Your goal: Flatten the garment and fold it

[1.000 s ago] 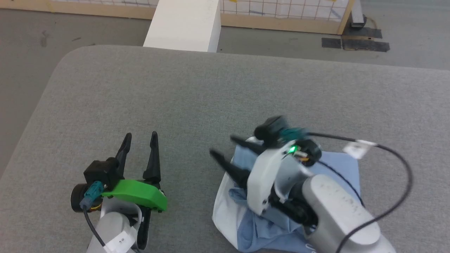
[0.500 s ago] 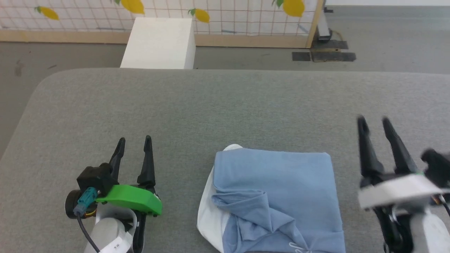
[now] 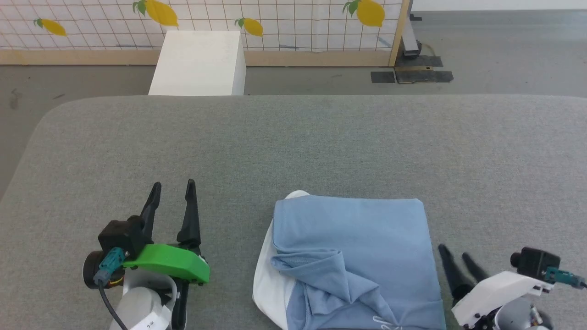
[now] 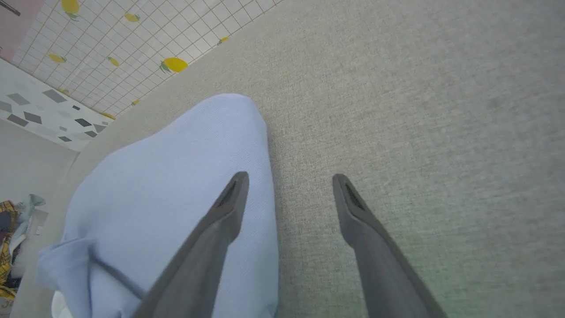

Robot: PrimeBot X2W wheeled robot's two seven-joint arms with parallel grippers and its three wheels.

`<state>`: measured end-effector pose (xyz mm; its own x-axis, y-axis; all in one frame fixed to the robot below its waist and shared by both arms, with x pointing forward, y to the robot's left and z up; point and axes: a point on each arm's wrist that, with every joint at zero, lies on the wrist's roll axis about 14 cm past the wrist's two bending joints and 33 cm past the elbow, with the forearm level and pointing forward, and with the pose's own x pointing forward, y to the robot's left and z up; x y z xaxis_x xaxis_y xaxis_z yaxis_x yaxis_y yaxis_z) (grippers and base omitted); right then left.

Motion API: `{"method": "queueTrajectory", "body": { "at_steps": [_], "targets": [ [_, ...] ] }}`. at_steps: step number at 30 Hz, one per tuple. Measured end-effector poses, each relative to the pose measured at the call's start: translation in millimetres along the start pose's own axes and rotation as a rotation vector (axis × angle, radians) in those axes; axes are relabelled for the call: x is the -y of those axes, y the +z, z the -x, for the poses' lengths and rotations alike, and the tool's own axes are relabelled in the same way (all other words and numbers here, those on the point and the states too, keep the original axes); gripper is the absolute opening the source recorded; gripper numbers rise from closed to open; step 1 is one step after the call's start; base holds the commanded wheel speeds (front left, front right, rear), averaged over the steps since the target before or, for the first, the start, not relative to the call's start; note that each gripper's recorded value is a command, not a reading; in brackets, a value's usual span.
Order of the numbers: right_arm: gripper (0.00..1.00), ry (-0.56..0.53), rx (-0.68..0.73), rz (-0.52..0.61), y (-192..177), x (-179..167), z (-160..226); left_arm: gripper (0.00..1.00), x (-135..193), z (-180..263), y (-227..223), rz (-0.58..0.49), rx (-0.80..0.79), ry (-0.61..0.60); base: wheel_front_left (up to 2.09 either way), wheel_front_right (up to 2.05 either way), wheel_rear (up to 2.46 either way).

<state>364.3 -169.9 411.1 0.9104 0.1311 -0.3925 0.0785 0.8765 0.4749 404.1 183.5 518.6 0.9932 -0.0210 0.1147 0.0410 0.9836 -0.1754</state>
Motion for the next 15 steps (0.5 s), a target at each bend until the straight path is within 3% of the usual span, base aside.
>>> {"method": "queueTrajectory", "body": {
  "at_steps": [6, 11, 12, 13, 14, 15],
  "targets": [
    [1.00, 0.067, -0.177, -0.153, -43, -22, -8, 1.00, -2, 3, -3, -0.002, -0.012, 0.004, 0.00, 0.00, 0.00],
    [0.97, 0.107, -0.257, -0.142, -56, -38, -17, 1.00, -6, 6, -5, -0.003, -0.020, 0.015, 0.00, 0.00, 0.00],
    [0.51, 0.113, -0.272, -0.136, -57, -40, -19, 1.00, -6, 6, -6, -0.004, -0.021, 0.017, 0.00, 0.00, 0.00],
    [0.40, 0.118, -0.279, -0.130, -58, -42, -20, 1.00, -7, 7, -6, -0.004, -0.023, 0.018, 0.00, 0.00, 0.00],
    [0.04, 0.122, -0.285, -0.124, -59, -44, -21, 1.00, -8, 7, -7, -0.004, -0.024, 0.020, 0.00, 0.00, 0.00],
    [0.00, 0.124, -0.294, -0.113, -60, -45, -22, 1.00, -8, 7, -7, -0.004, -0.025, 0.022, 0.00, 0.00, 0.00]
  ]
}}
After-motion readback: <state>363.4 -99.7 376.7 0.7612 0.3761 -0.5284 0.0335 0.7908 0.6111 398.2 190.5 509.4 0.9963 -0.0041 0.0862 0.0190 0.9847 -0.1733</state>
